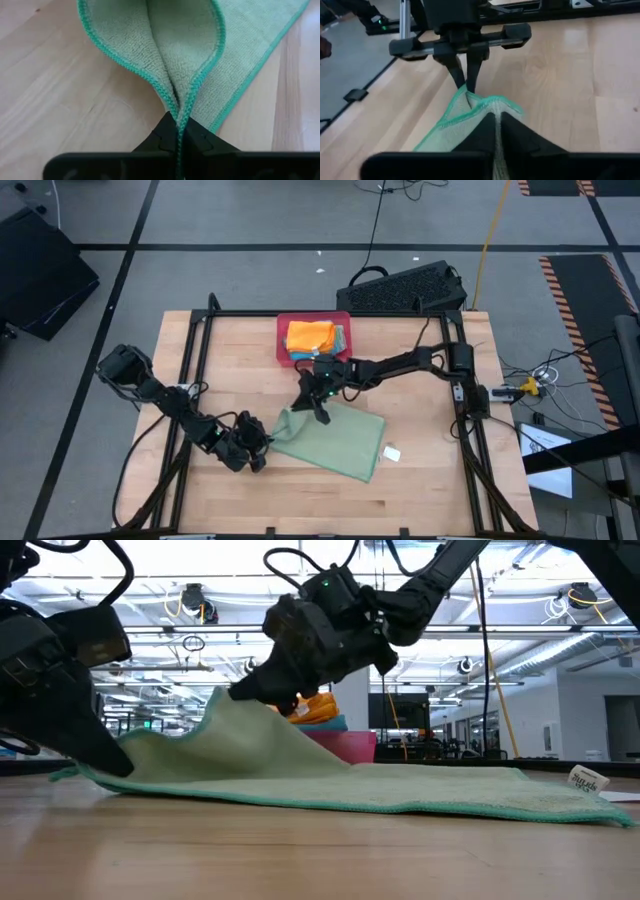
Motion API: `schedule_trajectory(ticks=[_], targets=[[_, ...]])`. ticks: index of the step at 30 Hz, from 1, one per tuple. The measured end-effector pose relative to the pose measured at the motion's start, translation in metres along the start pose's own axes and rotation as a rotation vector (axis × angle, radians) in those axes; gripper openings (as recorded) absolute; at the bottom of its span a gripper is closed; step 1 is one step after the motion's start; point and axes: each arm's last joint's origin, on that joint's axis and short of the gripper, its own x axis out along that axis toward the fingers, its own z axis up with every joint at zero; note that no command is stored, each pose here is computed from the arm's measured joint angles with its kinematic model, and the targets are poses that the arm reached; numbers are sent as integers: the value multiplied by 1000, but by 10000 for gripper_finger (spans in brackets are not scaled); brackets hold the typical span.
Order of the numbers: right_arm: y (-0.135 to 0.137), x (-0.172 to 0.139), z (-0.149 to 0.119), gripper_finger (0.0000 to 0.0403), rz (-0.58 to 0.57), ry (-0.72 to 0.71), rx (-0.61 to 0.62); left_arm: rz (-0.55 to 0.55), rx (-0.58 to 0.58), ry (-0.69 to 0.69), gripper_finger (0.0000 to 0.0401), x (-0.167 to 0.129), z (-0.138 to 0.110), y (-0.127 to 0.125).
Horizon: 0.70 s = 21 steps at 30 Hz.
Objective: Fold microfiber towels
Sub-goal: Fold the light green towel
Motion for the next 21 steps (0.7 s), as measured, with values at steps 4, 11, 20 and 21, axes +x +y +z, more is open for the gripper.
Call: schedule_trajectory(ticks=[4,11,20,21], targets=[[-1,0,-3,12,-1,28,-31,-1,40,0,5,0,0,0],[25,-33,26,3,-108,135,-168,-67,110,-4,5,-16,13,-2],[122,-81,72,1,-227,165,-254,-239,339,-247,4,-85,96,-30],[135,-85,77,1,-236,137,-244,-266,377,-271,4,-94,106,-34]])
